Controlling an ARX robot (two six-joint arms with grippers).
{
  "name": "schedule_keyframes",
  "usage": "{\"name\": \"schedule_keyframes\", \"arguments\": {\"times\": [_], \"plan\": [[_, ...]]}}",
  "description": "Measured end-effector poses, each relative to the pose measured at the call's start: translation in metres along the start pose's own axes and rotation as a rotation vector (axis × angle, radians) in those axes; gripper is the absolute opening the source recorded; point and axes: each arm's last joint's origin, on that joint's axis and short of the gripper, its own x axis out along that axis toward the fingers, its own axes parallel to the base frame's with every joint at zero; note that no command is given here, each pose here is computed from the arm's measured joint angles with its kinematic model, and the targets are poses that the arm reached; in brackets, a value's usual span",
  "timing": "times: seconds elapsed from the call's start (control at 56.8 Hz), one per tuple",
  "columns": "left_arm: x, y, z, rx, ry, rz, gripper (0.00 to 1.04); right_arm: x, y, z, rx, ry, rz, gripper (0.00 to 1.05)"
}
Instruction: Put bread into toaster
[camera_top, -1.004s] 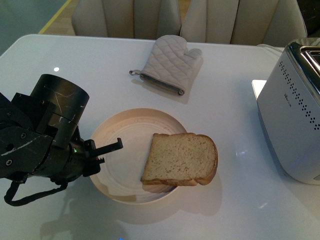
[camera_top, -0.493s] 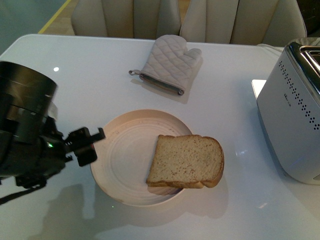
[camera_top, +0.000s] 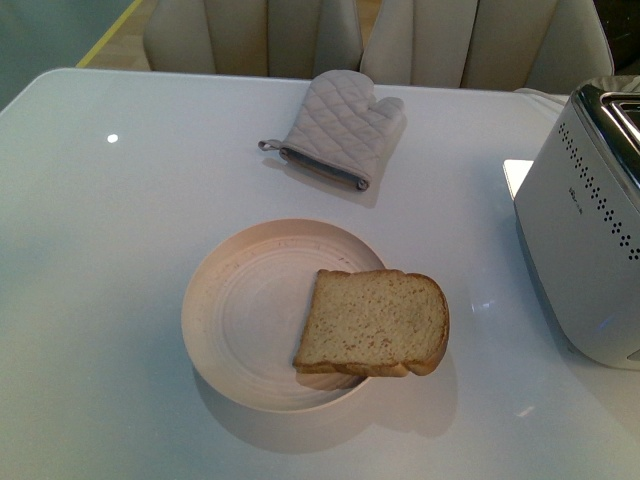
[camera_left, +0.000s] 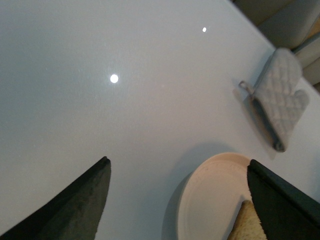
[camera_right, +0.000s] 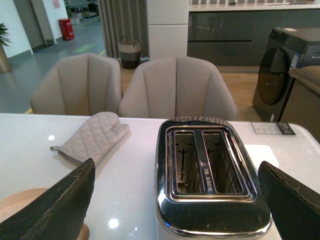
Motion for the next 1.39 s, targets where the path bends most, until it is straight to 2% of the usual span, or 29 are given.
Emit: {"name": "schedule_keyframes", "arguments": {"times": [0.053, 0.194, 0.264, 0.388, 0.476, 0.546, 0.617, 0.687, 0.811, 1.392], "plan": [[-0.017, 0.0, 0.005, 0.006, -0.041, -0.032, 0.99, 0.0, 0.0, 0.0, 0.0, 0.0, 0.0, 0.96], [-0.068, -0.003, 0.018, 0.011, -0.18, -0.134, 0.97, 0.0, 0.0, 0.0, 0.0, 0.0, 0.0, 0.96], [-0.092, -0.004, 0.018, 0.022, -0.241, -0.175, 0.97, 0.0, 0.0, 0.0, 0.0, 0.0, 0.0, 0.96], [-0.108, -0.003, 0.012, 0.061, -0.304, -0.21, 0.96, 0.0, 0.0, 0.0, 0.0, 0.0, 0.0, 0.96], [-0.111, -0.001, -0.001, 0.314, -0.517, -0.199, 0.78, 0.0, 0.0, 0.0, 0.0, 0.0, 0.0, 0.96], [-0.112, 0.0, -0.009, 0.465, -0.563, -0.173, 0.62, 0.0, 0.0, 0.0, 0.0, 0.0, 0.0, 0.96], [-0.109, 0.001, -0.02, 0.521, -0.572, -0.127, 0.45, 0.0, 0.0, 0.0, 0.0, 0.0, 0.0, 0.96], [-0.109, -0.001, -0.029, 0.56, -0.569, -0.152, 0.25, 0.0, 0.0, 0.0, 0.0, 0.0, 0.0, 0.96], [-0.109, 0.002, -0.034, 0.565, -0.573, -0.144, 0.04, 0.0, 0.0, 0.0, 0.0, 0.0, 0.0, 0.96], [-0.111, 0.014, -0.052, 0.572, -0.574, -0.143, 0.03, 0.0, 0.0, 0.0, 0.0, 0.0, 0.0, 0.96]]}}
